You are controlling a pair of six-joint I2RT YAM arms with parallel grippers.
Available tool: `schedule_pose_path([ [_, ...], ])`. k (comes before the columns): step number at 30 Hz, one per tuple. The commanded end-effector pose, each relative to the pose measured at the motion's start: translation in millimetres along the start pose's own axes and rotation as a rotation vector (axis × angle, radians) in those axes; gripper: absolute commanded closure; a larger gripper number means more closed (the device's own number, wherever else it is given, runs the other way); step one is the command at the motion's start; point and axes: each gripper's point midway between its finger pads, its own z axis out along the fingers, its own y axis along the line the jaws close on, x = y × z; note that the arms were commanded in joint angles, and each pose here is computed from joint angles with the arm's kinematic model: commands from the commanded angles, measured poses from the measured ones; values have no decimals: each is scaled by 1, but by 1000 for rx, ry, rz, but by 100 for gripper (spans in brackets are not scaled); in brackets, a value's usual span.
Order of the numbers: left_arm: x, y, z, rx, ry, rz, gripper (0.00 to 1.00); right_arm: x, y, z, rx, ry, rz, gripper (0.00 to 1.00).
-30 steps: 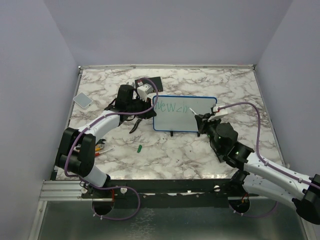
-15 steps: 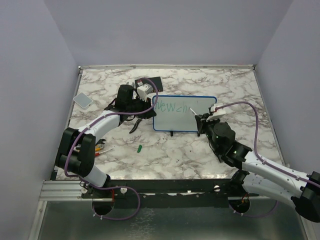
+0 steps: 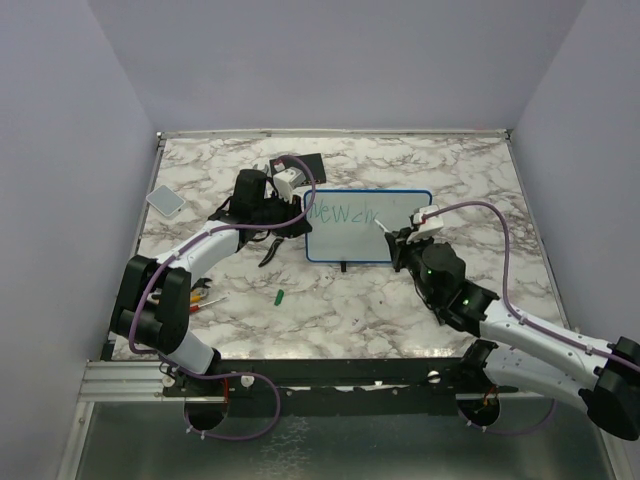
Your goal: Write a sentence on the whiteboard
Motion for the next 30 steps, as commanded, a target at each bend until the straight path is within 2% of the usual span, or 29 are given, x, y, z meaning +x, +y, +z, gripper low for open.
schedule_pose_path([
  [1,-12,-7,-4,13,-23,29,79,13,4,1,-21,51,1,100],
  [13,-11,-6,-4,13,-23,30,79,3,-18,-2,98,13,11,99],
  [30,-12,-7,-4,14,-23,31,79,-40,-13,1,80,-100,3,99],
])
